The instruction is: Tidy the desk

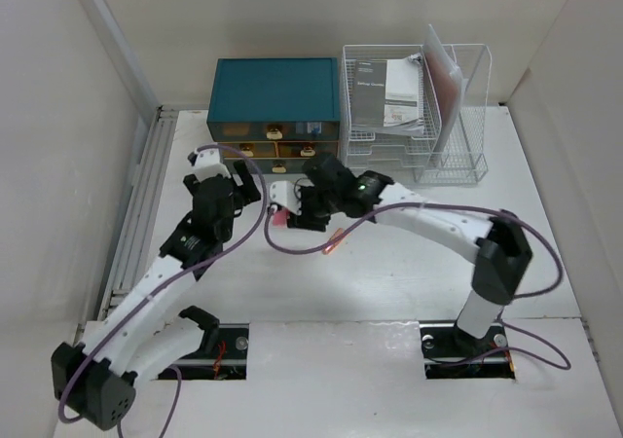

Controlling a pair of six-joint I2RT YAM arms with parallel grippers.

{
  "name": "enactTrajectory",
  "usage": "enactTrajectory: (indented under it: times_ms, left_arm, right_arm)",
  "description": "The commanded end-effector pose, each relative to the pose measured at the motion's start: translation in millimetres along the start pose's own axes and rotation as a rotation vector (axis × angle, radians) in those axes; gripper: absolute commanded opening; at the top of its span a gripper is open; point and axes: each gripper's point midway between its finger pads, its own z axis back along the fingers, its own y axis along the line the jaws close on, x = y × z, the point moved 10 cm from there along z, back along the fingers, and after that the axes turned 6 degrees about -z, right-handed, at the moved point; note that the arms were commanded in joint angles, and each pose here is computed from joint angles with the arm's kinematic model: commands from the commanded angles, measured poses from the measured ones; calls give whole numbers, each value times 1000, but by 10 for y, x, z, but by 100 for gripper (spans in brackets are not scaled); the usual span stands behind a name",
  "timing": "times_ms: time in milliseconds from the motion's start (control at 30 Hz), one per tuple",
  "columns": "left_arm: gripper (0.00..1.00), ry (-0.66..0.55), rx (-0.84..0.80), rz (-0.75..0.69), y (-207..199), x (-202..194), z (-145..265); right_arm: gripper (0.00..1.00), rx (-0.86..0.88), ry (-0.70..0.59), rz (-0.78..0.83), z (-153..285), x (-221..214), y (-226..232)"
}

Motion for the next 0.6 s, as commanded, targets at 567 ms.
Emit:
enactTrajectory:
  times_ms: [567]
  left_arm:
    - [56, 118, -46, -117, 15, -14, -1186]
  right_arm:
    - [0, -419, -559, -403, 2356, 4, -402]
